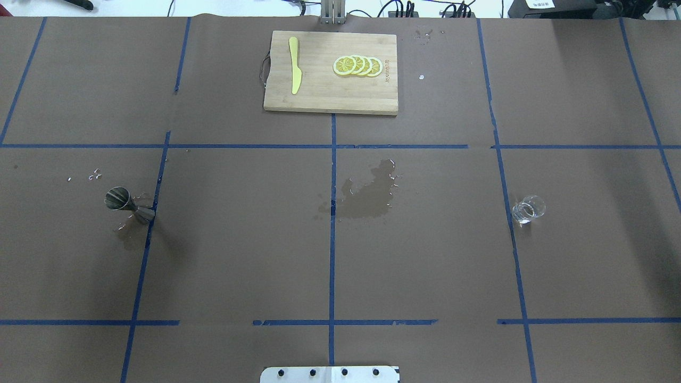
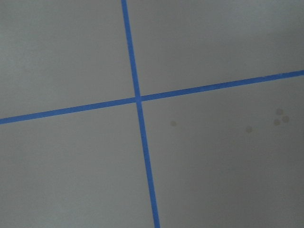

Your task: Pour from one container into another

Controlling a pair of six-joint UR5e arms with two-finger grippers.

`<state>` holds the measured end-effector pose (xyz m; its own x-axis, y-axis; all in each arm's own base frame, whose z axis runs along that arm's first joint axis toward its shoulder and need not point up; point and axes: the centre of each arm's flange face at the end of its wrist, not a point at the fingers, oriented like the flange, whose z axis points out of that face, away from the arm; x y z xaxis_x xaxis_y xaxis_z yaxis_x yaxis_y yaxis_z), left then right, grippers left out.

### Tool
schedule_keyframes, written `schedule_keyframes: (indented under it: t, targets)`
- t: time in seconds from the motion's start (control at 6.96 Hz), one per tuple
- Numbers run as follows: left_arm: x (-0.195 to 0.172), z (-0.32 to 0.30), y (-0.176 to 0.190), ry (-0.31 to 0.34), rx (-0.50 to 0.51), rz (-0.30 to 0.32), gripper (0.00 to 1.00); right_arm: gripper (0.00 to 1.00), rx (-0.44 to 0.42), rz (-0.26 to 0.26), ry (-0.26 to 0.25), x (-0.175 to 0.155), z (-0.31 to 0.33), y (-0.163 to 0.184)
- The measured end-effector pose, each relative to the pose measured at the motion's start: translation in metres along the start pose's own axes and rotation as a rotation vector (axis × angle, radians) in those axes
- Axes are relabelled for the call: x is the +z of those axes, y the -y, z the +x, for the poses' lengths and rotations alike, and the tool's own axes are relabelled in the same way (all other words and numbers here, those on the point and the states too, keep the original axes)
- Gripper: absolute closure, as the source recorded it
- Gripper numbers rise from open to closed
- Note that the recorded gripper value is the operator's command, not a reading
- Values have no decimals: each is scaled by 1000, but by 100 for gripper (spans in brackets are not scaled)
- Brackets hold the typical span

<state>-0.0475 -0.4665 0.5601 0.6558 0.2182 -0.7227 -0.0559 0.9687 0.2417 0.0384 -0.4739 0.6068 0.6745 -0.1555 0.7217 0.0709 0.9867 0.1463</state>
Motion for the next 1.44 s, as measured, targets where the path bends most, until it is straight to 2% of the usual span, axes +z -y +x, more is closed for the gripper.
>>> schedule_keyframes:
  t: [0.29, 0.57, 0.86, 1.15, 1.44]
  targets:
    - [11, 25, 11, -30, 83, 33, 0, 0, -13, -3, 3, 3, -5, 2]
    - [36, 84, 24, -89, 57, 98, 0, 0, -26, 5, 7, 3, -8, 3]
    - [56, 148, 27, -169, 24, 204, 0, 0, -33, 5, 6, 4, -9, 3]
    - [85, 202, 29, -126, 49, 329, 0, 0, -36, 6, 6, 3, -11, 3]
    - [105, 267, 23, -110, -21, 417, 0, 0, -37, 6, 1, 3, -10, 3]
